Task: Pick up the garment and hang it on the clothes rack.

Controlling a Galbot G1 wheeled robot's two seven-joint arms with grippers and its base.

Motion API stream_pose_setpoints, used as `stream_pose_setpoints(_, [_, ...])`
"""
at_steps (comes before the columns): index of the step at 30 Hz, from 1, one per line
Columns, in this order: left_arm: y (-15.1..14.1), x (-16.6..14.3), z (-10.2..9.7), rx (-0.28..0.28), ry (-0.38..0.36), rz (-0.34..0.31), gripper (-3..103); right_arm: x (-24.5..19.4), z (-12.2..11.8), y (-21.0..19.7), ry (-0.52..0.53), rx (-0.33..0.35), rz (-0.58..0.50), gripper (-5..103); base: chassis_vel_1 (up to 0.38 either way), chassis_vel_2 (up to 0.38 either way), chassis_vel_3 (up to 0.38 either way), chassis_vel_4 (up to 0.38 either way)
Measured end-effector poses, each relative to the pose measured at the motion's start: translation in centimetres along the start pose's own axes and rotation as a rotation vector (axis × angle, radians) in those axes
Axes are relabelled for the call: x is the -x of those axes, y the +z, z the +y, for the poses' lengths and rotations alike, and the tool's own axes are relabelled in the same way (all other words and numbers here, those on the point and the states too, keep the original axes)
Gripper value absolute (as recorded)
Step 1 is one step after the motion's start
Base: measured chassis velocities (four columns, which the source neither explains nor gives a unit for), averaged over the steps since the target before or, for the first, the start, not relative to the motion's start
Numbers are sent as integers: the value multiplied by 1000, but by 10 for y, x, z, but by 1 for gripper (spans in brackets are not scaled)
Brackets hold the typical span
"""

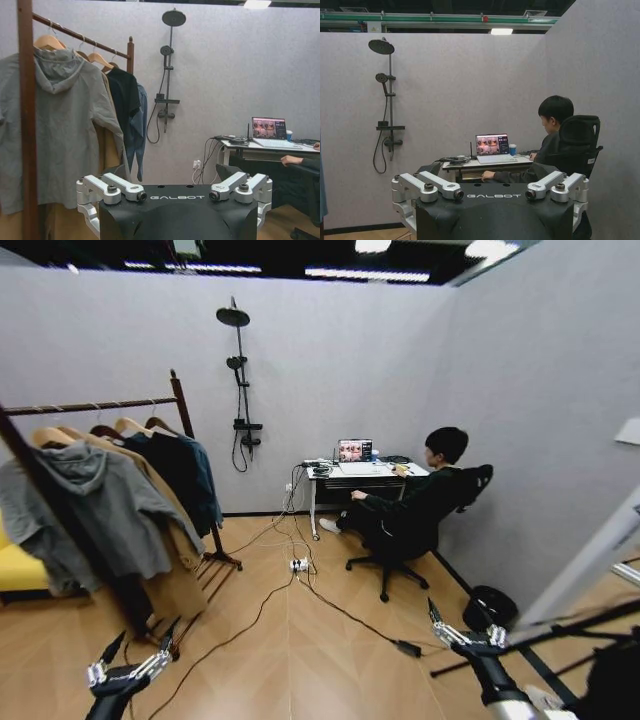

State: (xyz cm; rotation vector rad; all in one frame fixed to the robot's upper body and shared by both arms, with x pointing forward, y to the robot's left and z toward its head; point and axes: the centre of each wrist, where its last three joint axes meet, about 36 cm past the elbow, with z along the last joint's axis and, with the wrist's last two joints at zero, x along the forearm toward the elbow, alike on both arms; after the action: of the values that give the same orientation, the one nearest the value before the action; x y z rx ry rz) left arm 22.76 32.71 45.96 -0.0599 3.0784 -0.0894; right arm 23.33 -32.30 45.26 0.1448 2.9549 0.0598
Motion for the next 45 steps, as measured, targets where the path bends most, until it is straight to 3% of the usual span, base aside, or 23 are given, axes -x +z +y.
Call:
stream_pose_setpoints(14, [0, 0, 0, 0, 0, 0, 100, 0, 0, 0, 0, 0, 0, 100, 214, -218, -233, 228])
stream_pose_setpoints(45, [0, 0, 0, 0, 0, 0, 100, 0, 0, 0, 0, 0, 0, 100, -23, -7, 37, 9])
